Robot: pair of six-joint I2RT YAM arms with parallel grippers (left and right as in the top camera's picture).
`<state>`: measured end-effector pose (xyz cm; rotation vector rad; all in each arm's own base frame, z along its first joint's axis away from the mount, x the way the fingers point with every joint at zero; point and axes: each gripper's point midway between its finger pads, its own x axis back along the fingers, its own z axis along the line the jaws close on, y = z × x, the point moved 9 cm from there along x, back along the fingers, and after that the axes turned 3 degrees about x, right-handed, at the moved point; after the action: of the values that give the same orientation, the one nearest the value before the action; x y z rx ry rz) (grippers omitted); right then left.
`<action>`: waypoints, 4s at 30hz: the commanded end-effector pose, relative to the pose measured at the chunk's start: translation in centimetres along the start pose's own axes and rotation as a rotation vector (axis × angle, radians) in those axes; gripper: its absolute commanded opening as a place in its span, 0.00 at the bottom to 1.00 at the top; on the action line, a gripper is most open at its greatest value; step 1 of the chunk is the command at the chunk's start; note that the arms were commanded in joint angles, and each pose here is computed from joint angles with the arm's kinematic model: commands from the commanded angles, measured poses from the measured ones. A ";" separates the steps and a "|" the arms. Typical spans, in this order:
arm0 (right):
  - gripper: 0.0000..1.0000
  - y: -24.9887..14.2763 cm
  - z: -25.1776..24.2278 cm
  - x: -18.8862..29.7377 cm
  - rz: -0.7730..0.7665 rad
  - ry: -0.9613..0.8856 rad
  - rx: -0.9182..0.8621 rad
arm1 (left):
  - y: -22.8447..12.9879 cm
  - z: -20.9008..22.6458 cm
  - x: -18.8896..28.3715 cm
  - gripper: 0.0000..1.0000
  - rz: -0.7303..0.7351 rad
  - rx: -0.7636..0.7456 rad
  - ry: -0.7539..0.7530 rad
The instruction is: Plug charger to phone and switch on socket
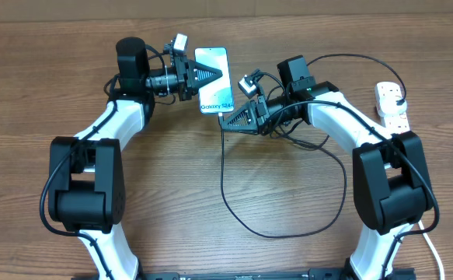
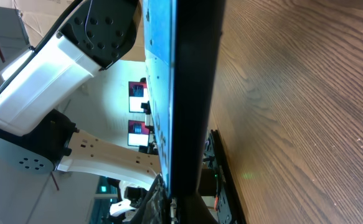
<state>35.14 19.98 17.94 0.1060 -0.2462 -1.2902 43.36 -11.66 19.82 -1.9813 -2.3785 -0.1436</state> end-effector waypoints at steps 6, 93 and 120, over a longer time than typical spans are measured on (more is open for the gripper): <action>0.04 0.8 1.6 0.2 -0.014 -0.013 0.024 | -0.4 -0.7 -1.1 0.04 0.032 -0.021 -0.014; 0.04 1.2 1.5 1.6 -0.048 -0.007 0.039 | 0.3 -0.5 -0.9 0.05 -0.038 -0.014 0.009; 0.04 1.9 2.0 1.7 -0.052 0.021 0.037 | 0.0 -1.3 -1.0 0.04 0.010 -0.072 -0.029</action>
<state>36.62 19.32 18.56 0.1015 -0.2270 -1.3324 43.71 -12.40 20.52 -1.9619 -2.4277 -0.1675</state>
